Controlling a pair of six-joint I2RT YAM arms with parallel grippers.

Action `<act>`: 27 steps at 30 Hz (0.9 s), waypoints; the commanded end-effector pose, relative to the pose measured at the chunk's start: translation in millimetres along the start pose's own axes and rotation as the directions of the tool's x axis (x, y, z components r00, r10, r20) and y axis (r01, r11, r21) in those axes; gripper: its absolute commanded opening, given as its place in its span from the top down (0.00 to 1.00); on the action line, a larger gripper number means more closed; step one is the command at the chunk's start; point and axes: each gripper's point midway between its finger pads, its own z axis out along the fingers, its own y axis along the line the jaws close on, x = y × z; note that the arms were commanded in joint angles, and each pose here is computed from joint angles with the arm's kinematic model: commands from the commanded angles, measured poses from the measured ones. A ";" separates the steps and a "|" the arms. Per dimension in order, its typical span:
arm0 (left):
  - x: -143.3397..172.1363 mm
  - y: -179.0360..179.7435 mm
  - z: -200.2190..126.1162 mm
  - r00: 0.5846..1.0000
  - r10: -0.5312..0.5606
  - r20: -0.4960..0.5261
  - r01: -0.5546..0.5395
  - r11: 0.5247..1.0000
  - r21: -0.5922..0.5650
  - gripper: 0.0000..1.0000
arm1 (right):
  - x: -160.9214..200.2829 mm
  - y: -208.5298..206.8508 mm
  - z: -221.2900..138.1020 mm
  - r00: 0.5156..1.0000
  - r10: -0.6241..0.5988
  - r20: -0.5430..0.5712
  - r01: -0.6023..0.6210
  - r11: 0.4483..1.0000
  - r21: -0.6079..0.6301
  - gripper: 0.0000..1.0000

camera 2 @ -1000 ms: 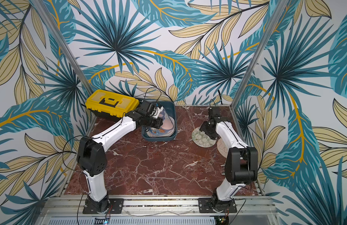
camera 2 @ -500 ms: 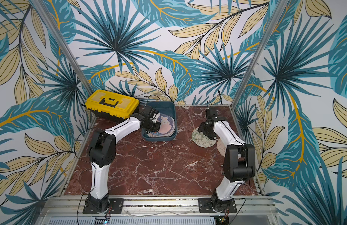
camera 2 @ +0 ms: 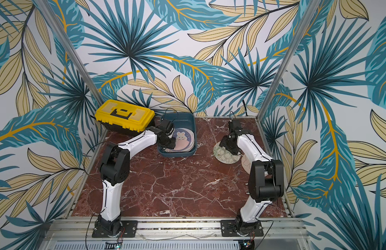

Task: Put the coasters into the storage box
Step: Place the coaster in the storage box.

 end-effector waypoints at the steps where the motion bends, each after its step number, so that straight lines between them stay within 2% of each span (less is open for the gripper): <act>1: 2.3 5.1 -5.6 1.000 0.008 0.000 -0.008 1.000 -0.024 0.43 | 3.9 0.1 2.7 1.000 -0.020 -0.021 0.021 1.000 0.011 0.32; 5: -4.7 -0.4 -20.2 0.999 0.035 0.038 -0.033 0.999 -0.038 0.32 | 4.1 0.5 3.6 0.999 -0.024 -0.022 0.024 1.000 0.008 0.32; 15: -19.1 -37.5 -65.6 0.974 0.153 0.165 -0.140 0.986 -0.087 0.14 | 8.9 -2.1 8.5 0.999 -0.025 -0.035 0.026 1.000 0.012 0.32; 21: -24.1 -88.0 -95.0 0.936 0.202 0.287 -0.222 0.974 0.039 0.01 | 10.5 -4.2 10.0 0.999 -0.031 -0.038 0.032 0.999 0.021 0.31; 27: -15.8 -150.3 -113.2 0.890 0.264 0.373 -0.355 0.914 0.199 0.00 | 10.6 -4.0 11.3 0.999 -0.030 -0.040 0.031 0.999 0.020 0.31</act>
